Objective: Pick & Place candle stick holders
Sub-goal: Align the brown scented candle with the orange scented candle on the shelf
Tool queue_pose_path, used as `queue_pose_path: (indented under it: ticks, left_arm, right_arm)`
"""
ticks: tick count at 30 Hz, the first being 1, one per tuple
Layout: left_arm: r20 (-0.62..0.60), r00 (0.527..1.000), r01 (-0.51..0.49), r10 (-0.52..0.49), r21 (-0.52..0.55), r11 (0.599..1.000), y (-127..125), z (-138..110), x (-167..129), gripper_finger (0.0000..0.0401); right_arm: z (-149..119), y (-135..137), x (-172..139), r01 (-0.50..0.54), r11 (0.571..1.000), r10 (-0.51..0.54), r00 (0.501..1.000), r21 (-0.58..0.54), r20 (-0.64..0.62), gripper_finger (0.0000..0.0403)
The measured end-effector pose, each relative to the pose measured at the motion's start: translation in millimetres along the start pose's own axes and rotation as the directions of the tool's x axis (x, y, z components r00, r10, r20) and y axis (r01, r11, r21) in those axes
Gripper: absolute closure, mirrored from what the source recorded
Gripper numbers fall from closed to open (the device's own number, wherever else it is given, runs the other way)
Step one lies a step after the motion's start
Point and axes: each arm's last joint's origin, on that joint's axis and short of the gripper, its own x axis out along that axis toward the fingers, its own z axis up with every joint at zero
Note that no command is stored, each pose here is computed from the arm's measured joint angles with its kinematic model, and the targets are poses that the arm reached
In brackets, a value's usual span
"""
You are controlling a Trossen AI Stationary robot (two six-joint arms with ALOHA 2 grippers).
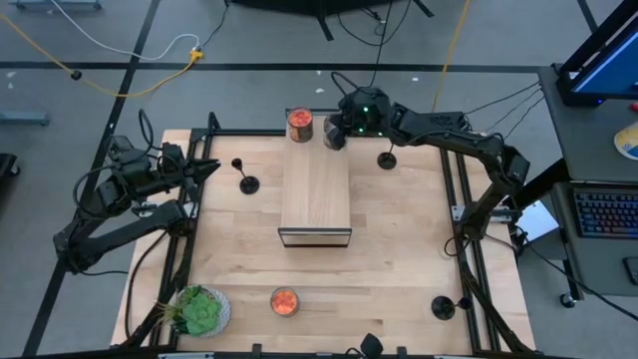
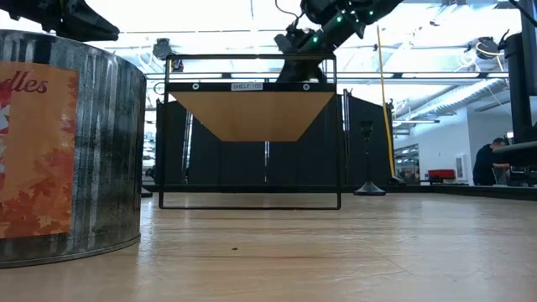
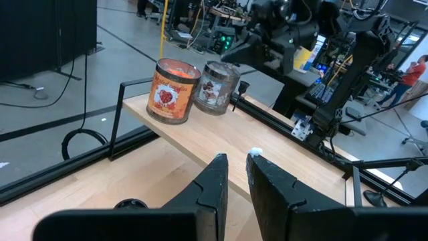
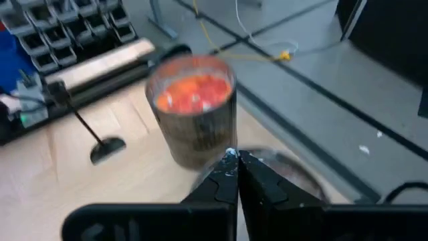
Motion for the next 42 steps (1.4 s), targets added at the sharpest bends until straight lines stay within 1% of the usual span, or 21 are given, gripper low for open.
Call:
queue_pose_path:
  ticks: [5,8,12,13,17,21,25,37,42]
  left_arm:
    - [0.001,1.000,-0.001,0.001,0.000,1.000,0.0,0.0,-0.1,0.0339]
    - [0.001,1.000,-0.001,0.001,0.000,1.000,0.0,0.0,-0.1,0.0339]
    - [0.001,1.000,-0.001,0.001,0.000,1.000,0.1,0.0,-0.1,0.0339]
    - [0.001,1.000,-0.002,0.002,0.000,1.000,0.1,0.0,-0.1,0.0338]
    - [0.003,1.000,-0.008,0.008,-0.006,1.000,0.2,0.1,-0.1,0.0339]
    - [0.003,1.000,-0.008,0.008,-0.007,1.000,0.2,0.1,-0.1,0.0339]
    - [0.003,1.000,-0.008,0.008,-0.008,1.000,0.2,0.1,0.0,0.0339]
    - [0.003,1.000,-0.007,0.007,-0.010,1.000,0.2,0.1,0.0,0.0338]
    - [0.003,1.000,-0.008,0.008,-0.010,1.000,0.2,0.1,0.0,0.0339]
  right_arm:
    - [5.1,2.9,-19.6,-0.007,1.000,0.007,1.000,-0.008,-0.007,0.0403]
    - [0.5,3.3,-39.8,-0.002,1.000,0.000,0.994,-0.018,-0.106,0.0403]
    - [-12.8,4.5,-55.1,0.010,1.000,-0.017,0.965,-0.028,-0.263,0.0403]
    - [-14.5,5.7,-56.0,0.010,0.999,-0.019,0.960,-0.032,-0.279,0.0403]
    - [-21.3,4.5,-52.2,0.014,0.999,-0.023,0.959,-0.033,-0.284,0.0403]
    - [-34.0,-2.3,-39.7,0.030,1.000,-0.030,0.968,-0.003,-0.249,0.0403]
    - [-39.6,-11.0,-32.9,0.046,0.999,-0.040,0.977,0.026,-0.210,0.0403]
    - [-34.4,-13.5,-24.4,0.036,0.998,-0.031,0.996,0.060,-0.089,0.0403]
    - [-38.4,-15.9,-24.7,0.052,0.993,-0.038,0.991,0.103,-0.130,0.0403]
